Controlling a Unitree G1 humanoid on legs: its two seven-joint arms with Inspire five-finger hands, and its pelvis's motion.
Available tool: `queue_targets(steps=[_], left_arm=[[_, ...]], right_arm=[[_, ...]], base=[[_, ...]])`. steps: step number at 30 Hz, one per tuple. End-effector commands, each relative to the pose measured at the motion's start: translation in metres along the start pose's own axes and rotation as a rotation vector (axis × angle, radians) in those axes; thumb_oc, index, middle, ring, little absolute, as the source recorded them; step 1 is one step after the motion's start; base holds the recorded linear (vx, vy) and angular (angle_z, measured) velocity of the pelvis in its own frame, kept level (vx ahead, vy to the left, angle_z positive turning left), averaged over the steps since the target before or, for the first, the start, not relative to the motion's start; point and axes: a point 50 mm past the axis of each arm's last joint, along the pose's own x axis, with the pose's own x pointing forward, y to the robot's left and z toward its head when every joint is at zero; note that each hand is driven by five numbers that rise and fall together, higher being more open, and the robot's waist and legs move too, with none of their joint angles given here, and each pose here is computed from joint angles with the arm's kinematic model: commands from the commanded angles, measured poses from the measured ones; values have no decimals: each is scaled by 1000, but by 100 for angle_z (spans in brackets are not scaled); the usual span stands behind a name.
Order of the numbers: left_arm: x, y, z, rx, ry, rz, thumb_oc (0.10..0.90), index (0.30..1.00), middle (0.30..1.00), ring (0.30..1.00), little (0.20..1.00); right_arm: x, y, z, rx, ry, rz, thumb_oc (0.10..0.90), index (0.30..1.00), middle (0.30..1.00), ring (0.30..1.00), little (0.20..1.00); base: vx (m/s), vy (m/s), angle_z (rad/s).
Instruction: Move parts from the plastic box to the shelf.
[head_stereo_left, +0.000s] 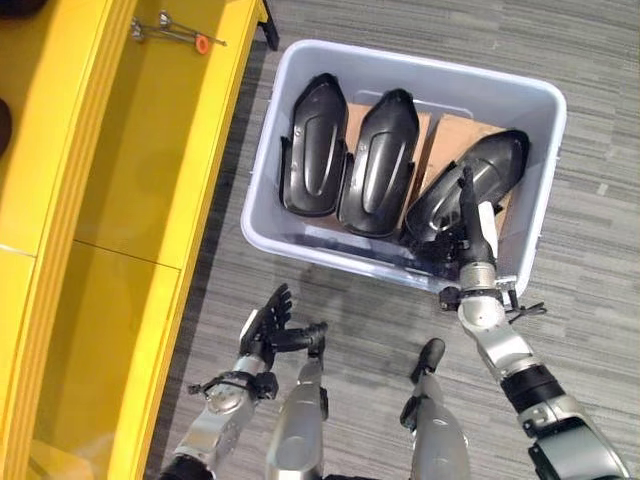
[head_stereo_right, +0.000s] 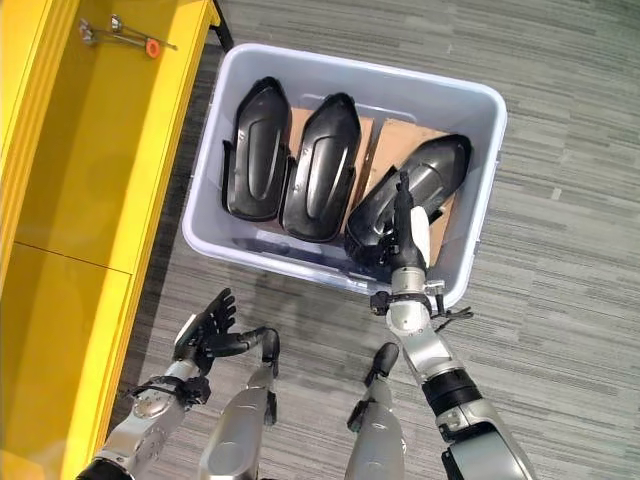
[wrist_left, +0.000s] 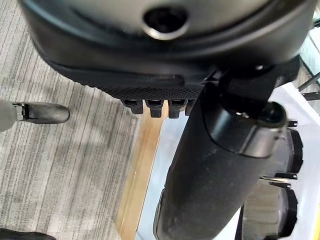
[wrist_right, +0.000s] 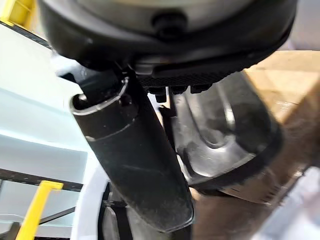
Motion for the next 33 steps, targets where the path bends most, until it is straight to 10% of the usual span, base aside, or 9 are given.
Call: queue_targets(steps=[1,21,33], left_arm=[[-1,-8,19,-16,-121,-40,900,1000,1000,1000,1000],[7,-22,40,-13,-223,-49,900,1000,1000,1000,1000],[14,-37,46,-19,-248,-96,900,1000,1000,1000,1000]], right_arm=[[19,-6,48,33,-217,-43,900,1000,1000,1000,1000],[52,-48,22,-365,-81,-447,900,1000,1000,1000,1000],[59,-45,-1,-507,47,-378,900,1000,1000,1000,1000]], base=[[0,0,0],[-3,1,1],[-3,3,3]])
